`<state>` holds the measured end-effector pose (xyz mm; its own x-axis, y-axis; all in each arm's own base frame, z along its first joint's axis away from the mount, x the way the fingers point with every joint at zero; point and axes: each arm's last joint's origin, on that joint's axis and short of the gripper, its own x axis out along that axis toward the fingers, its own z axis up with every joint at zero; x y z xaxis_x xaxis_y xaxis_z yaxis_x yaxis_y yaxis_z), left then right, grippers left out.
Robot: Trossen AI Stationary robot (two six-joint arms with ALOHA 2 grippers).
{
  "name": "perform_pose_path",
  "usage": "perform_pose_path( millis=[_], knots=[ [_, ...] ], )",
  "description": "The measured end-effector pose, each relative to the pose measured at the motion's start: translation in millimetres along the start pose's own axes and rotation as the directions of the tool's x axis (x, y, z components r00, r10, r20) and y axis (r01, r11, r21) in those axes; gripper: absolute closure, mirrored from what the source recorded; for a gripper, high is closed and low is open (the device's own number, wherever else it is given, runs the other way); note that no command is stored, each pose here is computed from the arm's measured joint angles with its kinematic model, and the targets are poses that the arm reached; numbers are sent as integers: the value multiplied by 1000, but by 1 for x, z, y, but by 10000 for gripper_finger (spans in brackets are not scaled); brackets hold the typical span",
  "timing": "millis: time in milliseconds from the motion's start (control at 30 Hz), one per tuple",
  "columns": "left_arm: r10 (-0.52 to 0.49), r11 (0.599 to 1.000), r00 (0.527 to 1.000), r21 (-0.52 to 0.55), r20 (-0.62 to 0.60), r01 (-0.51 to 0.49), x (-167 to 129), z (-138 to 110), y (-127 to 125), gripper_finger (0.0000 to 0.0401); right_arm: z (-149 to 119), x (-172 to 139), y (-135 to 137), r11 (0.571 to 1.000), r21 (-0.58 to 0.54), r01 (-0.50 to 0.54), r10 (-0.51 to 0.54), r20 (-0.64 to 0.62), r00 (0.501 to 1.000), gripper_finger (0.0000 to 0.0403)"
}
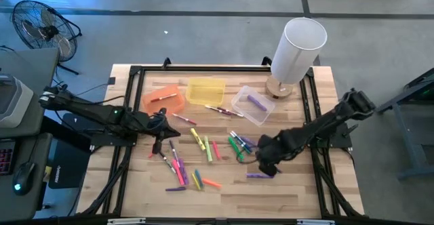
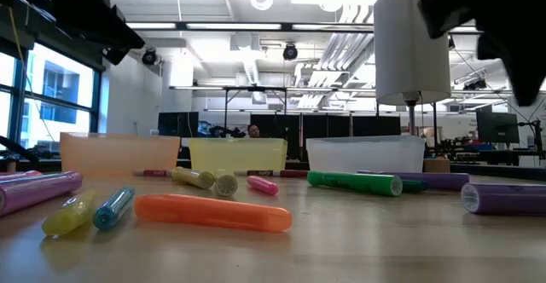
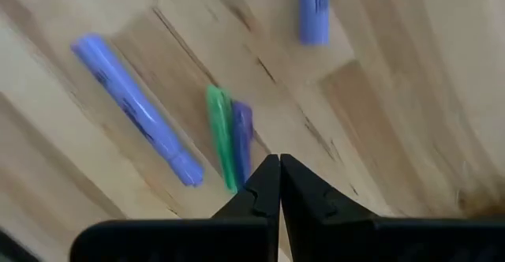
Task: Pick & Place Markers
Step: Put the top purple pen into the yellow bin
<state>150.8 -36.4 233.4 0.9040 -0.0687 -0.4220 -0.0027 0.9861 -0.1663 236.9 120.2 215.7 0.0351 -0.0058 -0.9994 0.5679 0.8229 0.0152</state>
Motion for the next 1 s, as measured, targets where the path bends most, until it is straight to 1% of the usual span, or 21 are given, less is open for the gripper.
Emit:
perform_pose_path(
  millis=[100, 233, 433, 533, 600, 700, 800, 867, 933, 1000],
  knots=[
    [-2, 1000, 1000, -1, 6, 2, 0, 1, 0, 401, -7, 9, 8, 999, -35, 31, -32, -15, 999, 402],
    [-1, 1000, 1000, -14, 5, 1, 0, 0, 0, 401, -9, 20, 14, 995, -67, 76, -76, 3, 997, 402],
    [-1, 997, 1000, -75, 8, 2, 0, 1, 0, 401, -10, 31, 21, 990, -107, 90, -91, -12, 996, 402],
    [-1, 996, 1000, -84, 8, 2, 0, 1, 0, 401, -10, 32, 21, 990, -108, 87, -89, -14, 996, 400],
    [-1, 996, 1000, -84, 7, 2, 0, 1, 0, 401, -10, 32, 21, 990, -108, 88, -90, -13, 996, 390],
    [2, 996, 1000, -85, 6, -2, 0, 1, 0, 401, -12, 38, 19, 993, -95, 69, -71, -20, 997, 361],
    [15, 996, 1000, -90, 3, -15, 1, 0, 0, 401, -17, 53, 14, 996, -87, 25, -32, -82, 996, 326],
    [21, 995, 1000, -101, 9, -20, 1, 1, 0, 401, -18, 63, 13, 996, -92, -21, 12, -97, 995, 306],
    [27, 994, 1000, -103, 9, -26, 1, 1, 1, 401, -19, 69, 12, 994, -91, -57, 47, -102, 994, 296],
    [42, 994, 999, -104, 13, -40, 1, 1, 1, 401, -20, 73, 11, 995, -79, -65, 58, -90, 994, 294]
  ],
)
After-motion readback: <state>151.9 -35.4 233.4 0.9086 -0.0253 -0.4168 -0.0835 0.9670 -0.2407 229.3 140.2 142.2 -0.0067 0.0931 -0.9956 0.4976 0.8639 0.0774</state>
